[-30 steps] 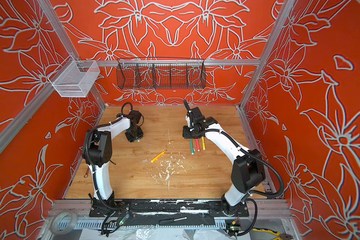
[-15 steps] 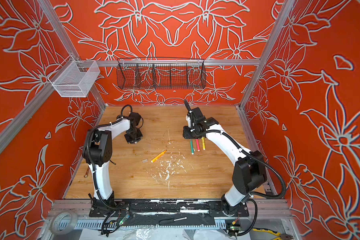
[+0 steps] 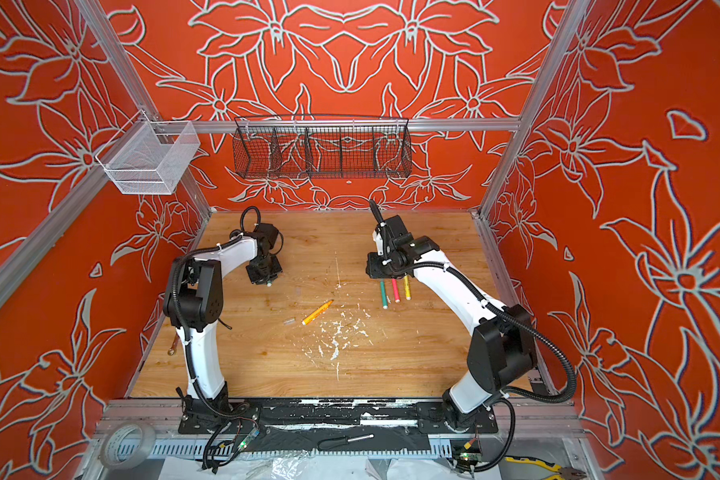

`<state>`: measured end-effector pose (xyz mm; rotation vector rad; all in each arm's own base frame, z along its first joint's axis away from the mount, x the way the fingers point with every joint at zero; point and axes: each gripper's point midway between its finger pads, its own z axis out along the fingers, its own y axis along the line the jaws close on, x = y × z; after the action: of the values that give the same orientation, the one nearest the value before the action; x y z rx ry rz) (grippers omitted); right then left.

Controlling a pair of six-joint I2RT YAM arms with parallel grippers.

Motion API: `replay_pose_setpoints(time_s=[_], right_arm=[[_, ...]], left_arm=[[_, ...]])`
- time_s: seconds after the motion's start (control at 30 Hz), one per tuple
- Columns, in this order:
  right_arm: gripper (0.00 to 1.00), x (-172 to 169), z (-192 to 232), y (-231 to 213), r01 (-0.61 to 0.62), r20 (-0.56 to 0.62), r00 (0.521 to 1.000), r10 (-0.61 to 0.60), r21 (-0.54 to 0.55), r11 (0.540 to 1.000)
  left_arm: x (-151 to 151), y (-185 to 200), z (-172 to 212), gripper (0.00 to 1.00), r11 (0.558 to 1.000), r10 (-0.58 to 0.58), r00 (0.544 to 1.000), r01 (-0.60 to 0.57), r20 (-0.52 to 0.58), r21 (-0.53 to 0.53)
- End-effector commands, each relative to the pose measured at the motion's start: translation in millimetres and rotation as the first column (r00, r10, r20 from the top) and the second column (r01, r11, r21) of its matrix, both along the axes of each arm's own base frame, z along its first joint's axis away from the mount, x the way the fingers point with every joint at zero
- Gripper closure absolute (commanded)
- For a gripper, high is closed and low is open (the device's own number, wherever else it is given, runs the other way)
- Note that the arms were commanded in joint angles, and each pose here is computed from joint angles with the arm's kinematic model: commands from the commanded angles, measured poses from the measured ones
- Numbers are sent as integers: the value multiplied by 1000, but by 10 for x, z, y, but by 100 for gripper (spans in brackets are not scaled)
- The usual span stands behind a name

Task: Insert the pens into the pen caps
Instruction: 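Raise the slim green marker upright with the left gripper while the right gripper approaches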

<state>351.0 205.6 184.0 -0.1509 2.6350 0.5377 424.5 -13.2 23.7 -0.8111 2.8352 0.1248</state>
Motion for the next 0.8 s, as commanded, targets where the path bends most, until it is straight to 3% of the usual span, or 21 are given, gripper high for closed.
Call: replay_pose_setpoints(time_s=[0.0, 0.13, 0.33, 0.5, 0.6, 0.77], right_arm=[[63, -68, 113, 25, -9, 20, 1000, 9, 26, 1000], [63, -79, 137, 39, -12, 21, 1000, 11, 38, 999], [63, -62, 161, 115, -18, 30, 999, 16, 88, 996], [63, -13, 231, 273, -25, 47, 999, 16, 194, 981], [59, 16, 319, 391, -34, 65, 998, 16, 283, 958], [51, 79, 450, 568, -54, 87, 996, 20, 407, 912]], left_arm=[[-41, 50, -143, 90, 999, -27, 999, 28, -45, 16], [4, -14, -21, 100, 997, -83, 996, 83, -25, 5], [112, -193, 455, 100, 982, -189, 978, 187, 91, 33], [114, -635, 761, 100, 950, -305, 932, 313, 197, -13], [59, -1096, 918, 100, 888, -414, 866, 452, 281, -85], [-165, -1834, 1252, 100, 726, -540, 703, 667, 462, -168]])
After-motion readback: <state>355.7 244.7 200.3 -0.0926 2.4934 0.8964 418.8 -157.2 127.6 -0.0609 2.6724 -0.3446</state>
